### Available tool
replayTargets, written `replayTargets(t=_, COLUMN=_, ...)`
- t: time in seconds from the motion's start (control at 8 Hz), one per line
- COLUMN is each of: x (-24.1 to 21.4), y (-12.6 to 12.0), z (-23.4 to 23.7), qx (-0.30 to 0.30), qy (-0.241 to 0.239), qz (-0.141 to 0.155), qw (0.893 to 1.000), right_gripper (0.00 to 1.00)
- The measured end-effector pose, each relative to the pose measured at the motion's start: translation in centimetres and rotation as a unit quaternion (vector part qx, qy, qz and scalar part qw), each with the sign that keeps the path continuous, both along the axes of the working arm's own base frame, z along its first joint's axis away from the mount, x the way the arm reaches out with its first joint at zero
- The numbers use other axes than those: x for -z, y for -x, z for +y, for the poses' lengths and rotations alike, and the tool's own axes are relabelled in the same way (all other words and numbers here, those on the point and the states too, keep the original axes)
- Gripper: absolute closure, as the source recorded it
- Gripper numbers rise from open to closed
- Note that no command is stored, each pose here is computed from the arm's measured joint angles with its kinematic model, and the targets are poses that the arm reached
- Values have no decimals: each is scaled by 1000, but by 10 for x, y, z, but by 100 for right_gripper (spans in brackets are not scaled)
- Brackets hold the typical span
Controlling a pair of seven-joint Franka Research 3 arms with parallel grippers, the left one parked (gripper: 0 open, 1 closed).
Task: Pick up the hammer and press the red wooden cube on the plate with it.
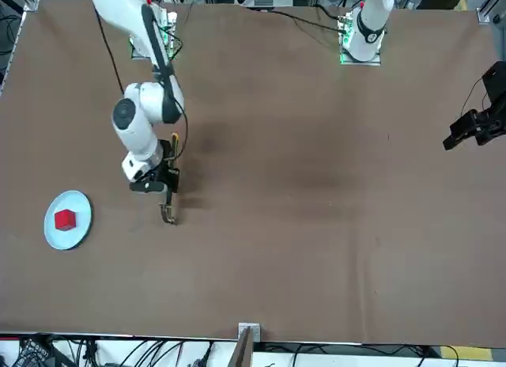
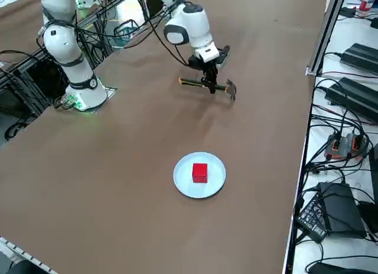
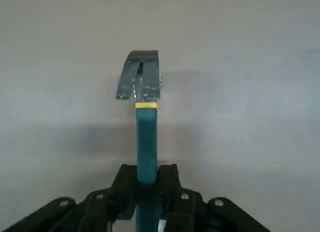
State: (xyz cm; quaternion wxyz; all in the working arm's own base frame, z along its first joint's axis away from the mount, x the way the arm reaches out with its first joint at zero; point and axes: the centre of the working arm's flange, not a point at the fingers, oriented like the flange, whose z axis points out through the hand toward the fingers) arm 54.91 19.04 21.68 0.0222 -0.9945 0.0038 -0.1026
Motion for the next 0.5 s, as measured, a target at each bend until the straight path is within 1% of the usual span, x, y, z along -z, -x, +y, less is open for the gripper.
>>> replayTargets(t=0.25, x=7, y=3, z=4, qx=0, qy=5, qz=-12, qw=1000, right_gripper=76)
replayTargets(t=0.5, x=9, y=3, z=4, qx=13, qy=3, qz=-11, qw=1000, right_gripper=49)
